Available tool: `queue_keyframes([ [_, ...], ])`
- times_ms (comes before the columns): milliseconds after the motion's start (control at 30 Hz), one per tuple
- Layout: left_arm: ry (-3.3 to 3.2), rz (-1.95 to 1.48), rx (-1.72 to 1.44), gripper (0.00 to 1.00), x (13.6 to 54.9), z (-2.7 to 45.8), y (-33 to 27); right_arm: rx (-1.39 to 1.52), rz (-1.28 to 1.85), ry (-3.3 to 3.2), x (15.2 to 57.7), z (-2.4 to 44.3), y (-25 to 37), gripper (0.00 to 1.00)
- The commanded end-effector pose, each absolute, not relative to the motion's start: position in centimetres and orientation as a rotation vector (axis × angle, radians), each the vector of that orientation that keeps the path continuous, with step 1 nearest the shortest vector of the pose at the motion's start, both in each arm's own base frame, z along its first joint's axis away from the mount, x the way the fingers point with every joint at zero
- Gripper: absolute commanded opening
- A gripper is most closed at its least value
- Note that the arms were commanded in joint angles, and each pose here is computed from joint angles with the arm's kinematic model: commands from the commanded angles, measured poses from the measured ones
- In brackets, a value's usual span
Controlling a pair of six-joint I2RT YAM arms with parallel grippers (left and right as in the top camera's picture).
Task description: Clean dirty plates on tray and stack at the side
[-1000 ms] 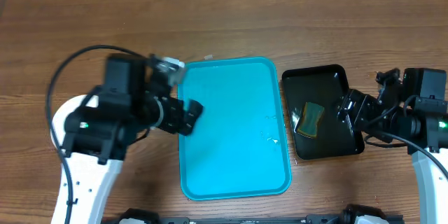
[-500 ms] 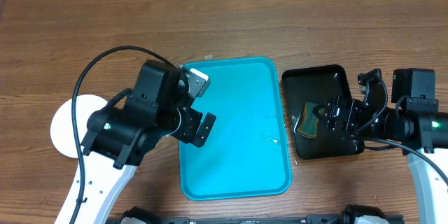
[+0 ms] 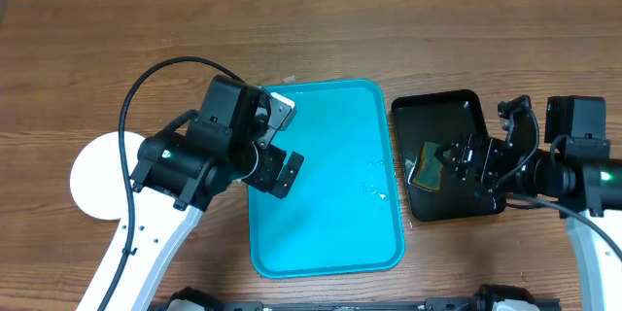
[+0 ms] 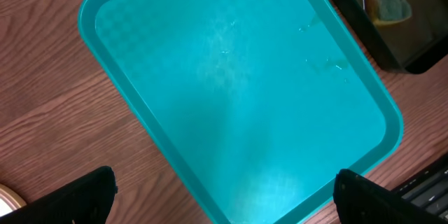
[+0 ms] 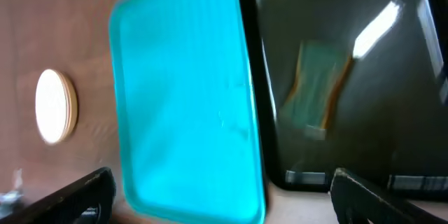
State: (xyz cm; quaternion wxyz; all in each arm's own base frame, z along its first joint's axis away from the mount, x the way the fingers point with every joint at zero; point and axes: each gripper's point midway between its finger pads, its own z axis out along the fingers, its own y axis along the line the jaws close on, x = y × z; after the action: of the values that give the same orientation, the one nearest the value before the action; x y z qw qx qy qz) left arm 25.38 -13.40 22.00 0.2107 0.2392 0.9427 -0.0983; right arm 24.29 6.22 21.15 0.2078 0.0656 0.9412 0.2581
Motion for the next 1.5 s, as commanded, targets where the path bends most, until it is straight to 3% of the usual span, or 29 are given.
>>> queue_keyframes([
  [0, 2.618, -0.257, 0.691, 1.0, 25.9, 21.9, -13.6, 0.057, 0.628, 2.375, 25.5, 24.9, 5.9, 1.0],
  [133, 2.637, -0.253, 0.694, 1.0, 26.0, 21.4, -13.7, -0.066, 0.53, 2.023, 26.2, 29.2, 5.7, 1.0],
  [267, 2.658, -0.25, 0.698, 1.0, 26.2, 20.8, -13.8, -0.066, 0.392, 1.807, 24.3, 29.8, 4.5, 1.0],
  [567, 2.708, -0.242, 0.707, 1.0, 26.6, 19.4, -14.0, -0.06, 0.319, 1.654, 21.5, 24.7, 3.8, 1.0],
  [733, 2.724, -0.239, 0.71, 1.0, 26.8, 19.0, -14.0, -0.067, 0.332, 1.654, 22.2, 20.7, 3.9, 1.0],
  [1467, 2.724, -0.239, 0.71, 1.0, 26.8, 18.9, -14.0, -0.072, 0.307, 1.573, 24.1, 17.7, 3.5, 1.0],
])
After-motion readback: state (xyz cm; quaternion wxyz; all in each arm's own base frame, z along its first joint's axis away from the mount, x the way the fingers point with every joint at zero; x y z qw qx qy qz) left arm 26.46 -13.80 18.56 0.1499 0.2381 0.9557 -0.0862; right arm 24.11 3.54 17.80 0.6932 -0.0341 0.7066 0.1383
